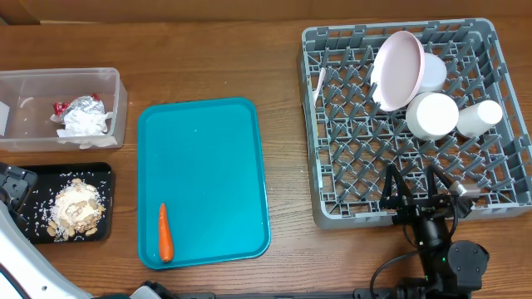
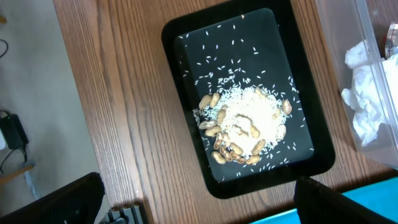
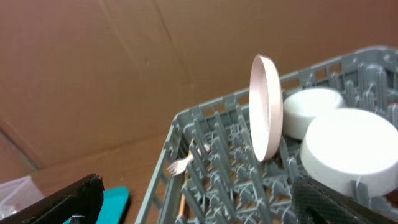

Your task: Sort waste into correct bins and load items into the dishwasher rack

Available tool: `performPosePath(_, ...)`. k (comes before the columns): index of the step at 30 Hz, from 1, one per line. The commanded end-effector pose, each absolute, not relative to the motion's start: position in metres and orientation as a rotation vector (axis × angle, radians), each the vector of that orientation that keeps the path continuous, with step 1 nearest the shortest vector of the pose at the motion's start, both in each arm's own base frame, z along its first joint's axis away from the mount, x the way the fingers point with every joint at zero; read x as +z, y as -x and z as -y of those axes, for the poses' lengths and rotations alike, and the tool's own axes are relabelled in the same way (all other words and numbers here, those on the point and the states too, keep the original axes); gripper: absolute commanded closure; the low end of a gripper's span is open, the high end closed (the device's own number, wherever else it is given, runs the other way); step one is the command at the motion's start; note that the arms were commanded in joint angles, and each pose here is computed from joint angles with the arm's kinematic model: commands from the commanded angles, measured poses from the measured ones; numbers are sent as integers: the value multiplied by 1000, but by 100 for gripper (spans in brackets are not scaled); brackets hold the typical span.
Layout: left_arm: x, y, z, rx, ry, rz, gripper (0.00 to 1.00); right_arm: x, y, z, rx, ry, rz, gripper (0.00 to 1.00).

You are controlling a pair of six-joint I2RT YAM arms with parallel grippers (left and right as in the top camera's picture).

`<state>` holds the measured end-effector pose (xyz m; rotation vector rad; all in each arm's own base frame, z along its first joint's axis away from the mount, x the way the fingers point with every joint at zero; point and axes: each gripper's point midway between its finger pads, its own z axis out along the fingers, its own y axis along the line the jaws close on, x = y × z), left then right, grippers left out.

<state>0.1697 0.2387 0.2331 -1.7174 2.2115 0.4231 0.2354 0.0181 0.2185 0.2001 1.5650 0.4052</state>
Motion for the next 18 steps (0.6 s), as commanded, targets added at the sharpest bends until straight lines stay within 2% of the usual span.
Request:
performPosePath(1,239,-172,-240,417,1720,-2186,0,208,-238,-16,393,-190,-1541,0)
performPosePath(18,239,-172,-240,417,1720,-2186,0,201,-244,-15,202,-4,-1472,0)
